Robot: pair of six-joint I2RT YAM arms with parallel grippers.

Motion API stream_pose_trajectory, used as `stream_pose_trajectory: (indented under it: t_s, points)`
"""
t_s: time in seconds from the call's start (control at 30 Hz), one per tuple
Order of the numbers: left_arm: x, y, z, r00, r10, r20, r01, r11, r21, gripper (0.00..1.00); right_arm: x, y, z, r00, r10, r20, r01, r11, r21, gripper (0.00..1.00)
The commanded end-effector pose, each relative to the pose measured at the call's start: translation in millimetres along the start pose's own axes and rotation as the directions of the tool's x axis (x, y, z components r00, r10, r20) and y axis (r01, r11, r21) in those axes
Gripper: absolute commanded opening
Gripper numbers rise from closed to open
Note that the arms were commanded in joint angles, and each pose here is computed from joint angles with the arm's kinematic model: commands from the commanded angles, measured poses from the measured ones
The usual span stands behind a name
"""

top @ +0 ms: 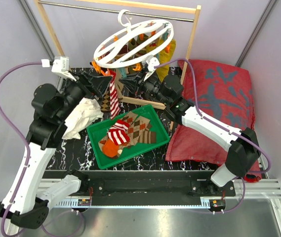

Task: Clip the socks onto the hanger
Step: Open the clamp at the hanger.

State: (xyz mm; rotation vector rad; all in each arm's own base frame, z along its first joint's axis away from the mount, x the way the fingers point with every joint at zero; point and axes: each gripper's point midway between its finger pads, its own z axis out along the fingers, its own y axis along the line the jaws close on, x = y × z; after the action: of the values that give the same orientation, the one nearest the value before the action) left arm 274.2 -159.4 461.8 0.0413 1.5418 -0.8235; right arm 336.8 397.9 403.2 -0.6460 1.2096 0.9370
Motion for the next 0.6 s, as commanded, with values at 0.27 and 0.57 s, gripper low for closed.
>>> stream_pose_trajectory:
  t_s: [0.27, 0.57]
  points:
    - [7, -14, 30, 0.999, -0.043, 0.016, 0.041, 0.989, 0.142, 0.74, -6, 31, -4, 0.995, 0.096, -0.01, -0.096, 0.986, -0.139, 0.0]
    - [9, 0, 56, 0.995, -0.1, 0.014, 0.099, 0.992, 0.076, 0.69, 8, 37, -3, 0.994, 0.102, -0.044, -0.107, 0.982, -0.154, 0.0]
